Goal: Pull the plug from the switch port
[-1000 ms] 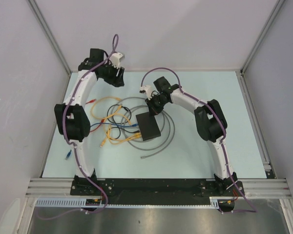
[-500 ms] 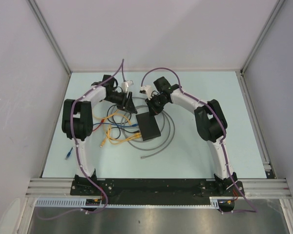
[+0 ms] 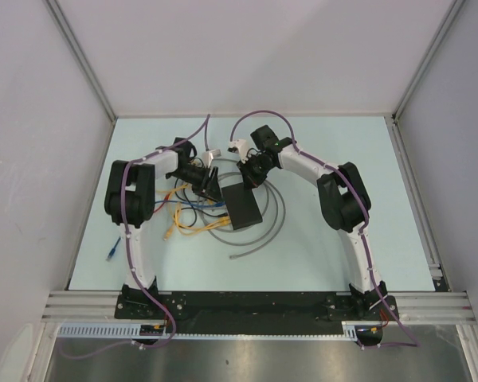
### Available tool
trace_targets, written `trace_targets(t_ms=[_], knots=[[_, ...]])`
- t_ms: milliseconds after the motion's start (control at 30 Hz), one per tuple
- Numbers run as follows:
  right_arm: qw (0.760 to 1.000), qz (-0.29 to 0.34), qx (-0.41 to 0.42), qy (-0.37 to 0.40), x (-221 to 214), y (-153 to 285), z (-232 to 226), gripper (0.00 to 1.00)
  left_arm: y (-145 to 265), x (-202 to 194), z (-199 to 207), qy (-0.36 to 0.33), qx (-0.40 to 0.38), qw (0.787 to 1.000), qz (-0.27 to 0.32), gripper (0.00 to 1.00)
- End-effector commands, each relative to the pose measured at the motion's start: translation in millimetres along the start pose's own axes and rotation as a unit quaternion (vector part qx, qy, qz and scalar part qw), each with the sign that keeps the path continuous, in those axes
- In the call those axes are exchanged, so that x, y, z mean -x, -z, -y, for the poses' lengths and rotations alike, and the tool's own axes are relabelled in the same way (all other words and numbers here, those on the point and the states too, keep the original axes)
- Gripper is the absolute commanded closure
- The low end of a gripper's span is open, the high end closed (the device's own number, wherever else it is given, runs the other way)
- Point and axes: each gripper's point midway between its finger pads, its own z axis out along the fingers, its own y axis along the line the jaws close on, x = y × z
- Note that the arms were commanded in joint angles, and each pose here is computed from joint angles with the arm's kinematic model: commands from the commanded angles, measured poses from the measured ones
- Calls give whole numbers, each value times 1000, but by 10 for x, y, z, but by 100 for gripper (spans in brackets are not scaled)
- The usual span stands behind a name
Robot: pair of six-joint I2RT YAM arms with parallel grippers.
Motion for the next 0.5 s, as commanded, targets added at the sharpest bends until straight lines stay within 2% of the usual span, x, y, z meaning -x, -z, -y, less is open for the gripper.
trace_targets(t_ms=[0, 167, 467], knots=[[988, -143, -36, -48, -963, -246, 200, 100, -46, -11, -25, -18, -4, 1000, 2, 49], [988, -144, -36, -48, -967, -247, 203, 100, -131, -65, 11, -6, -32, 999, -11, 53], [988, -145, -37, -49, -979, -258, 209, 100, -215, -158, -20, 0, -36, 999, -25, 64]])
